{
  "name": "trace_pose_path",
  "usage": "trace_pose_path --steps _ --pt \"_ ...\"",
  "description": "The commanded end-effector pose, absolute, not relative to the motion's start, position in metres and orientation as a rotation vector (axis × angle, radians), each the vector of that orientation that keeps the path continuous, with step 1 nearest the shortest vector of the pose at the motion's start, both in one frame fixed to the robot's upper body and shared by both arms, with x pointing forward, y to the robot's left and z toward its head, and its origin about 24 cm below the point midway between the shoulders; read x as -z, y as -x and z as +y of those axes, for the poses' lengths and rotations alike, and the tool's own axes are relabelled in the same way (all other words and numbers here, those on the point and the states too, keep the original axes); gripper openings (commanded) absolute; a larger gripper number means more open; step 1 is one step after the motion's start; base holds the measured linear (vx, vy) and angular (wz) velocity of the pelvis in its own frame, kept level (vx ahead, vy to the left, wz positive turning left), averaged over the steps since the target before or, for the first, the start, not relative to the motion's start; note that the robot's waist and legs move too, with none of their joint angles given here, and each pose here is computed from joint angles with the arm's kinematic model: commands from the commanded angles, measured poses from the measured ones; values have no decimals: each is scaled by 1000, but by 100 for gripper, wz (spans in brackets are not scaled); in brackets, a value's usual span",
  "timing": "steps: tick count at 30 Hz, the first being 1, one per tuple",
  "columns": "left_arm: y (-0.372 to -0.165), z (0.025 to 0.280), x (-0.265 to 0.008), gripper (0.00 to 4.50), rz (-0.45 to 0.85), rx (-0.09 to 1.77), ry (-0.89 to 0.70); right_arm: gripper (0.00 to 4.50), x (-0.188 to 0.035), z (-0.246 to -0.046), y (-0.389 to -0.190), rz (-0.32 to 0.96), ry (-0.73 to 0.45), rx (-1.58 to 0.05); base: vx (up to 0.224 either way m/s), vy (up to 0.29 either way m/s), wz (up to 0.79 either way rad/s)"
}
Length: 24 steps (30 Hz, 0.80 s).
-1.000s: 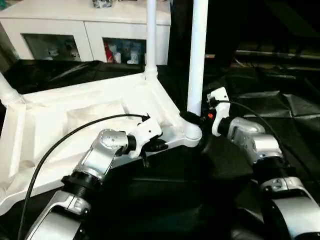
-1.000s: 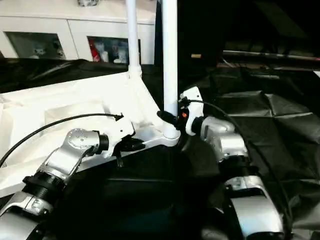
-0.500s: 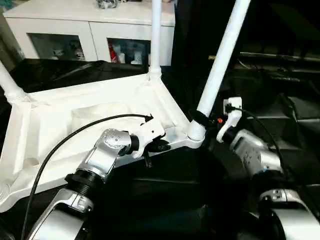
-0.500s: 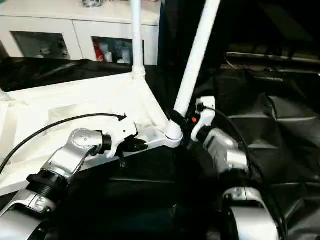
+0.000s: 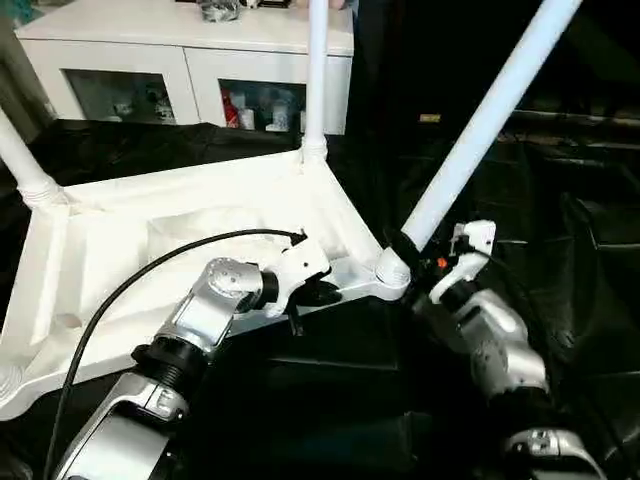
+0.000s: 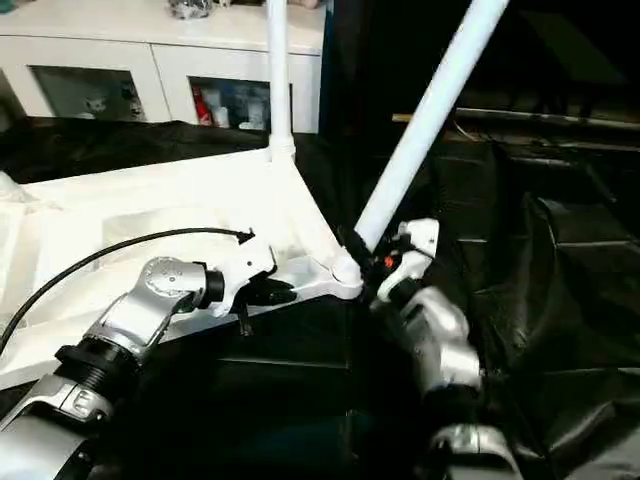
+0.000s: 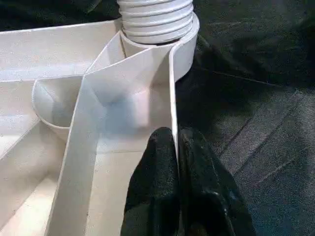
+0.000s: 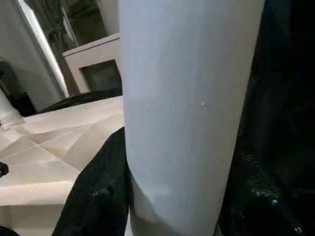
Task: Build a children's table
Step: Insert table leg to table base
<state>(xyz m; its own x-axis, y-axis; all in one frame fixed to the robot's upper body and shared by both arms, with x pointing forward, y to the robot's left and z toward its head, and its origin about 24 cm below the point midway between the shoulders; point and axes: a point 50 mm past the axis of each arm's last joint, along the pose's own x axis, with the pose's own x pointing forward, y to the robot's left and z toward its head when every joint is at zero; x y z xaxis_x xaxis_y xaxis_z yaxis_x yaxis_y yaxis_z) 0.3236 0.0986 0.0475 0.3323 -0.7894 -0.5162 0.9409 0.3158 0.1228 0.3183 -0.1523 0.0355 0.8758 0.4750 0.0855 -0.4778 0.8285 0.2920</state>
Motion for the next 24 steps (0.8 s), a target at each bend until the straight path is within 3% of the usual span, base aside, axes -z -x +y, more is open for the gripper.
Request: trace_pose_path --steps 1,7,17,24 --pt "-333 110 -55 0 386 1124 -470 189 -11 -155 -305 110 -270 -487 0 0 0" --pt "-334 112 -55 0 391 1152 -549 189 -14 -138 -303 142 -76 -663 0 0 0" --pt "-333 107 -54 0 415 1209 -553 189 -21 -139 -305 109 -82 -685 0 0 0" --pt "-325 110 -49 0 497 1307 -577 189 -12 -132 -300 242 -149 -861 0 0 0"
